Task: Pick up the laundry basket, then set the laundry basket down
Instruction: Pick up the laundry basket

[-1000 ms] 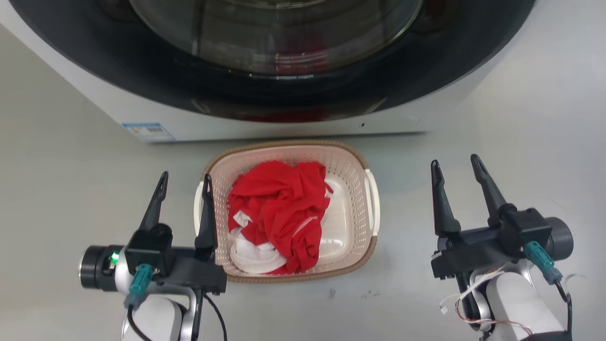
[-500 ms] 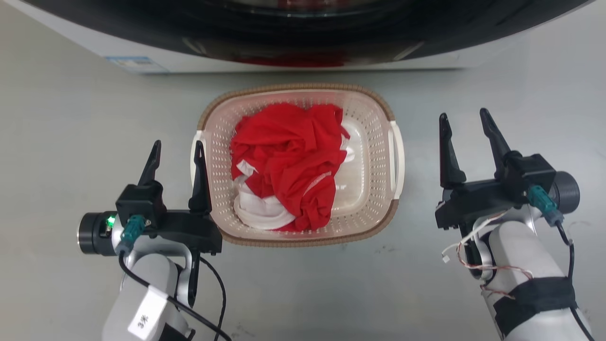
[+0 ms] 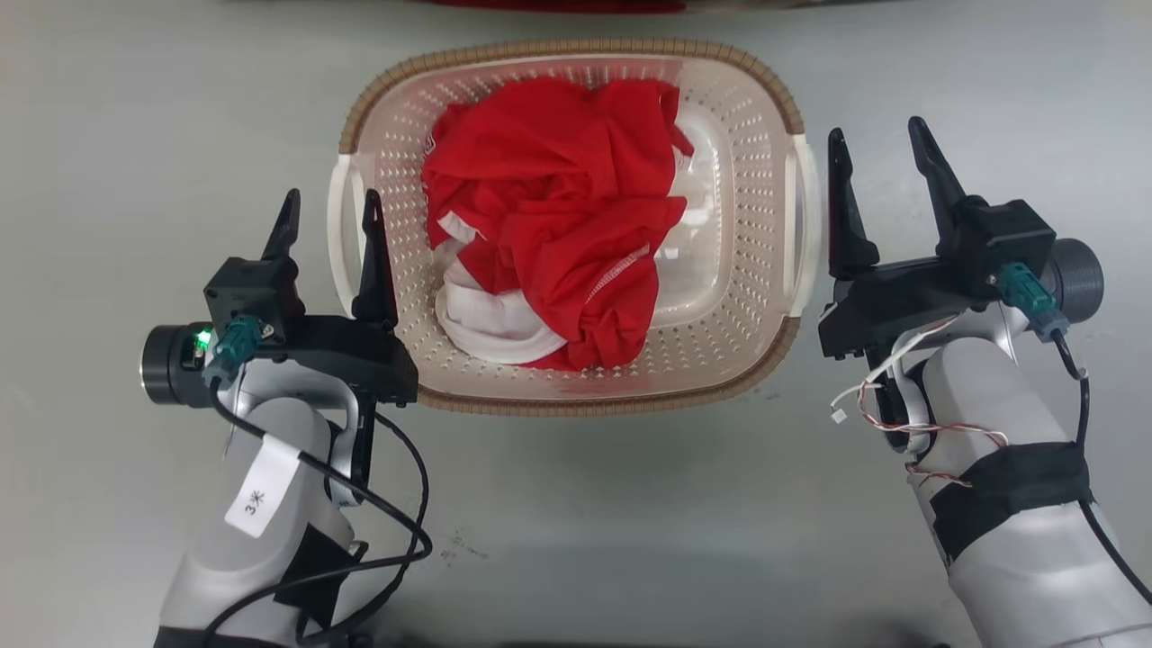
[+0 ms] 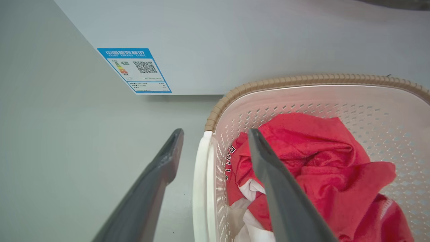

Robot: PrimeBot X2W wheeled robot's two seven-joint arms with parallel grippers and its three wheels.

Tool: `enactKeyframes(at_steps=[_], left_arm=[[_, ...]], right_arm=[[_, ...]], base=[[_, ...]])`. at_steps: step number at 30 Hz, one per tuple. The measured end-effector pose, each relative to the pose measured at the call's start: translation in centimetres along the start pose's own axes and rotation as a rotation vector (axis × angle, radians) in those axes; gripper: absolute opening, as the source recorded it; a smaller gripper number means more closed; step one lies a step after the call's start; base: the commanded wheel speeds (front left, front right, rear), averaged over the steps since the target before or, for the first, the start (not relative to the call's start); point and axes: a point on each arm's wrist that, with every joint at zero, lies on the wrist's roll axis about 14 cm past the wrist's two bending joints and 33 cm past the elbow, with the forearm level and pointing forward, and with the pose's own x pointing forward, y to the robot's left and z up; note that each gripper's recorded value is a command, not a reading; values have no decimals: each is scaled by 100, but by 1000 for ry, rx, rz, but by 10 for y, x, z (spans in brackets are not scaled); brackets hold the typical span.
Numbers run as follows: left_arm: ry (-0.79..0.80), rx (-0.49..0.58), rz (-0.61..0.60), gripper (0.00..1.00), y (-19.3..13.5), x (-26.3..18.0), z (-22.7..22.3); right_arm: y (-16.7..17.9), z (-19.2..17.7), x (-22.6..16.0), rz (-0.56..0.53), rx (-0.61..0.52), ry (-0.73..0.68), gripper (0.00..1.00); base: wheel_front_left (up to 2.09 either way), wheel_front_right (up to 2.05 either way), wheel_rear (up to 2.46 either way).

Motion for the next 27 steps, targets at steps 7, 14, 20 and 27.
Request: enactKeyframes(at_steps=[7, 14, 20, 27], left_arm=[[96, 14, 18, 100, 8, 11, -37], [155, 1, 38, 100, 16, 10, -57], [178, 0, 35, 100, 16, 15, -63], [224, -12, 31, 100, 16, 14, -76]], right_arm=[[6, -42, 8, 24, 6, 87, 100], [16, -61, 9, 58, 8, 132, 100], [20, -71, 9, 69, 5, 159, 100], [20, -76, 13, 78, -5, 176, 100]], base=[[0, 0, 0], [0, 0, 0], [0, 0, 0], [0, 0, 0]])
